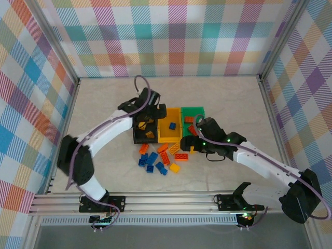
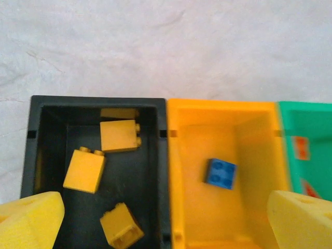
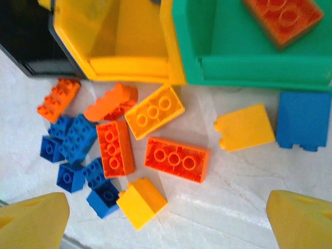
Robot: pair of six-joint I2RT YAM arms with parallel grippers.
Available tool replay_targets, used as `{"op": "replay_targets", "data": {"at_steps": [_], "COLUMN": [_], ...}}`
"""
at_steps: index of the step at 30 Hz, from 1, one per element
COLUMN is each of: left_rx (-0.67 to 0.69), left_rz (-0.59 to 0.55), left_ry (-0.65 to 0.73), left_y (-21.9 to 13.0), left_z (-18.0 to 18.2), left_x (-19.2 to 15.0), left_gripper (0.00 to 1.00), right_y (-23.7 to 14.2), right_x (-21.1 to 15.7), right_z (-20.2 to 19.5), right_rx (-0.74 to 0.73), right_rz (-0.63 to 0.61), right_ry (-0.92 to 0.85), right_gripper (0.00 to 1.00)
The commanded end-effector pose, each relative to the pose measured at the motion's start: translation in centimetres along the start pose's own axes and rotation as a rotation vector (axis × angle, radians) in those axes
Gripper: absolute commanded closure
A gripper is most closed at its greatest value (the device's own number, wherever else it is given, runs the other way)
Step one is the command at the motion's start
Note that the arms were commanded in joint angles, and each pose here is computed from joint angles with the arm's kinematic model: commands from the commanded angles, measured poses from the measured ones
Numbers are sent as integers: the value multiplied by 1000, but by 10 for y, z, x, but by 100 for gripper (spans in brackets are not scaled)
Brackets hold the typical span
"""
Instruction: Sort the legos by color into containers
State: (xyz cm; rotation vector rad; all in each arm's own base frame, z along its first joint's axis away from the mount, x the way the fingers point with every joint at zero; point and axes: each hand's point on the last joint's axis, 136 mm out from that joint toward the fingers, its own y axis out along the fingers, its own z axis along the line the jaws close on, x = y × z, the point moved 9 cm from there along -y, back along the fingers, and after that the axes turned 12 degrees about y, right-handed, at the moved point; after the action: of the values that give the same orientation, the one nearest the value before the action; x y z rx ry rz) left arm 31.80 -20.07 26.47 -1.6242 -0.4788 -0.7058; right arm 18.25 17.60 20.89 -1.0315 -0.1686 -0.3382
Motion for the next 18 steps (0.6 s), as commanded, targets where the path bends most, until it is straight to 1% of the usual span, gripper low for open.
{"op": "replay_targets", "data": {"at_steps": [1,5,9,14,18], "left_rx": [-147,-177,-167,-151,-138], "left_rz": [-79,-66,-35,6,27], "left_ry": [-33,-13,-30,-61,-81], "left_y": [-50,-76,-89,-96,-96], "left_z": [-8,-3,13,33,42], "left_x": [-8,-49,-86,-121,-138], "left_gripper": [0,0,0,0,0], "right_y": [17,38,53,67,75], "right_x": [-19,-41,-58,-68,-68], "right_z": [4,18,28,36,37], "right_rx": [51,36,25,-33,-85], "right_rz": [124,215,265,277,263], "right_ry": [-39,-143,-226,-312,-343], "right_gripper": [3,7,14,27,32]}}
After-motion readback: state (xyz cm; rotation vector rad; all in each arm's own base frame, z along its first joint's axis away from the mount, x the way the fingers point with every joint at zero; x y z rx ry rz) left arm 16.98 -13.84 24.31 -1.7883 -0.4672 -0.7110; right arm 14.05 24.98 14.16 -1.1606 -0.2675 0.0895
